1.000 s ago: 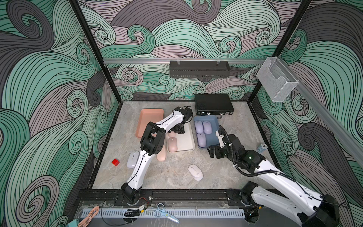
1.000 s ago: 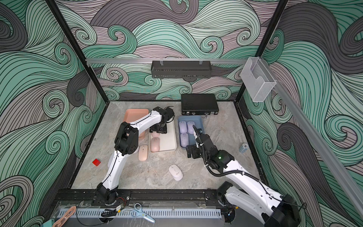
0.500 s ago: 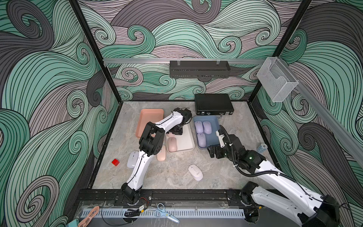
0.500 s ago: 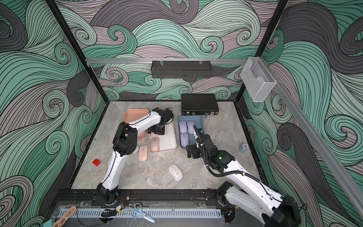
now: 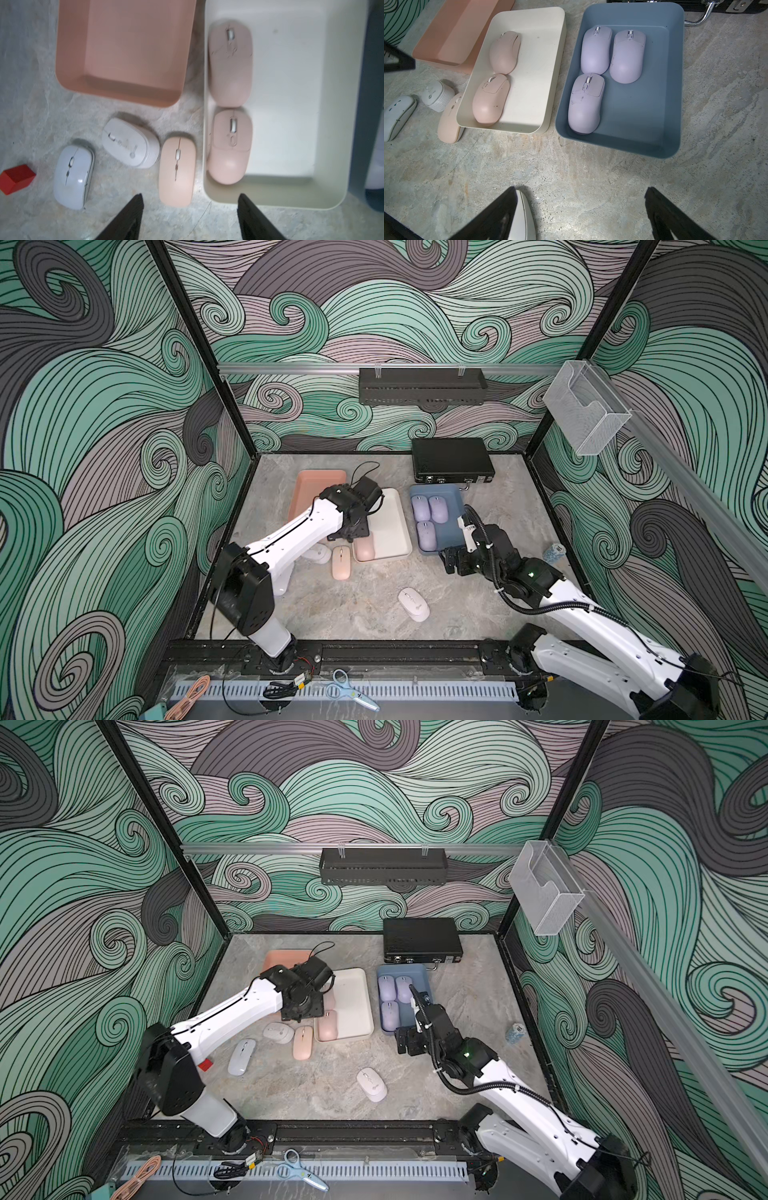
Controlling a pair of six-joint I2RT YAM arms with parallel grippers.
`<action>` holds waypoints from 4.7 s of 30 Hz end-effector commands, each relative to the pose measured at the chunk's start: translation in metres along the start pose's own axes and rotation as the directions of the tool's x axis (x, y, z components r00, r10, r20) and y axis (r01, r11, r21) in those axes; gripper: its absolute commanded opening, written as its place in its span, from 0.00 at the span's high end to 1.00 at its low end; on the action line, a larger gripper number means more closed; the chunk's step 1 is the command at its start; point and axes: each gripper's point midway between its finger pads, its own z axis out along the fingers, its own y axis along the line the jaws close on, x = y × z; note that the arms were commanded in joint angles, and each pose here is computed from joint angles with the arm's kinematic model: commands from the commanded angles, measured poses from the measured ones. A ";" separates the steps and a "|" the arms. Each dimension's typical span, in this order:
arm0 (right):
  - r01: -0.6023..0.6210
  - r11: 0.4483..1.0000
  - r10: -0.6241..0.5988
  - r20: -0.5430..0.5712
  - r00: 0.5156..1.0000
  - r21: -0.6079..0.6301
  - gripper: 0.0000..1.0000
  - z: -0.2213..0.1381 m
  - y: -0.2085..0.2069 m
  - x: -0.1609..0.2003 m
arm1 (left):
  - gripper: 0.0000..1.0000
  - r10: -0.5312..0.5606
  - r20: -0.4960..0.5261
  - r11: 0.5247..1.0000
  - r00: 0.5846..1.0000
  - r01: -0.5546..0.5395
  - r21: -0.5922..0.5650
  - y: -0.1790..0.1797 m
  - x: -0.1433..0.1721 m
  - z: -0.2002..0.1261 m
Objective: Place the mice by color into the storage box
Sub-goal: Pick up the mouse from the center of the board, then place the mouse in the storage box, then move the storage box to the center of the board.
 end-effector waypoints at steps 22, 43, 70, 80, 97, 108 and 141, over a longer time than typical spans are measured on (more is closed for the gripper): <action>-0.008 1.000 0.007 -0.056 0.998 -0.012 0.05 -0.010 0.003 0.004 | 0.25 0.041 -0.231 0.999 0.972 -0.034 0.034 0.002 0.070 0.091; -0.023 0.999 0.020 -0.074 0.997 -0.047 0.09 -0.010 0.013 0.000 | 0.27 0.137 -0.169 0.989 0.976 -0.124 0.085 0.004 0.048 0.107; -0.013 1.000 0.013 -0.038 0.999 -0.001 0.14 -0.009 0.014 -0.026 | 0.45 0.011 0.081 0.965 0.997 -0.032 0.260 -0.003 -0.002 -0.013; -0.042 0.999 0.042 -0.018 0.999 0.006 0.13 -0.017 0.007 -0.019 | 0.46 -0.082 0.064 0.922 0.995 0.051 0.384 -0.105 -0.089 -0.005; -0.033 0.999 0.033 0.038 0.999 0.009 0.11 -0.037 -0.003 -0.012 | 0.47 -0.072 -0.038 0.992 0.997 0.076 0.104 -0.158 -0.120 0.121; -0.035 0.999 0.034 0.039 0.999 0.010 0.10 -0.039 -0.004 -0.010 | 0.41 -0.040 -0.074 0.998 0.996 0.043 0.042 -0.152 -0.109 0.141; 0.135 0.991 -0.132 -0.252 0.959 -0.004 0.55 0.044 0.034 -0.042 | 0.31 -0.233 0.015 0.972 0.972 0.232 0.044 0.096 -0.084 0.027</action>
